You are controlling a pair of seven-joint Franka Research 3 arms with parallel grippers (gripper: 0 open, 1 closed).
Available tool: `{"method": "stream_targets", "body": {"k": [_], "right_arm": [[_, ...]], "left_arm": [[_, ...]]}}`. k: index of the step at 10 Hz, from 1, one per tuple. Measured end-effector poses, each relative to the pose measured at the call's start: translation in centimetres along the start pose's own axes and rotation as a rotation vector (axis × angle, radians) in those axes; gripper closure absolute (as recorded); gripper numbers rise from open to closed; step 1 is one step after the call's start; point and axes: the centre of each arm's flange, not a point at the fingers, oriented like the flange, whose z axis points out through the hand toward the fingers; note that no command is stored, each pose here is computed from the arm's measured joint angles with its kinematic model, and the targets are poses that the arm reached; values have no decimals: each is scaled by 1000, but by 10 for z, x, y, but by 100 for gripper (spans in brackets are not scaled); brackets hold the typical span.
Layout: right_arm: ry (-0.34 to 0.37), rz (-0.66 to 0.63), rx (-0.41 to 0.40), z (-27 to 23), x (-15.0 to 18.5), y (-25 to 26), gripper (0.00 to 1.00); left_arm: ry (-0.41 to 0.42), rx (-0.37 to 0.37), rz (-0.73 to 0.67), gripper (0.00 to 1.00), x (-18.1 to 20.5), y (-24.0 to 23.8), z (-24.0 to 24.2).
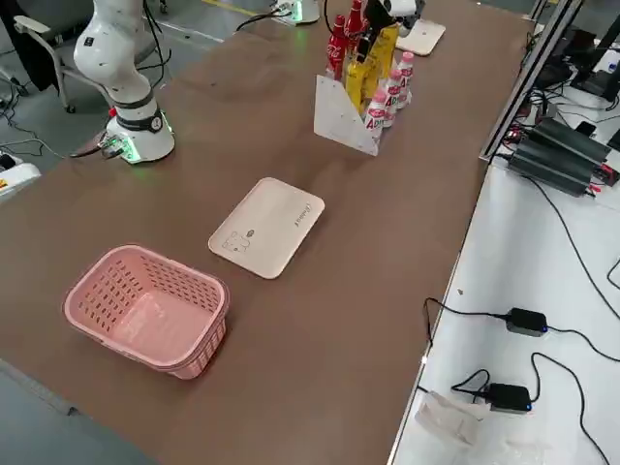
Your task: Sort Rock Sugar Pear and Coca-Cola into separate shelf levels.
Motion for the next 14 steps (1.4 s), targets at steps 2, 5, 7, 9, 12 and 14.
{"method": "stream_targets", "body": {"k": [2,5,7,9,12,14], "right_arm": [[7,13,4,-4,0,1,12],[45,123,104,-46,12,40,0],[107,107,147,-88,23,104,0],[165,19,136,-115,30,166,0],[220,-63,36,-139,31,253,0],[234,-56,-76,-162,16,278,0]], "left_arm": [[2,-2,74,0,7,-18,-2],[3,5,121,0,5,-12,-1],[19,61,220,0,-2,-5,-5],[42,75,292,0,-21,-6,-29],[47,85,324,0,-39,1,-42],[48,87,325,0,-42,0,-45]]}}
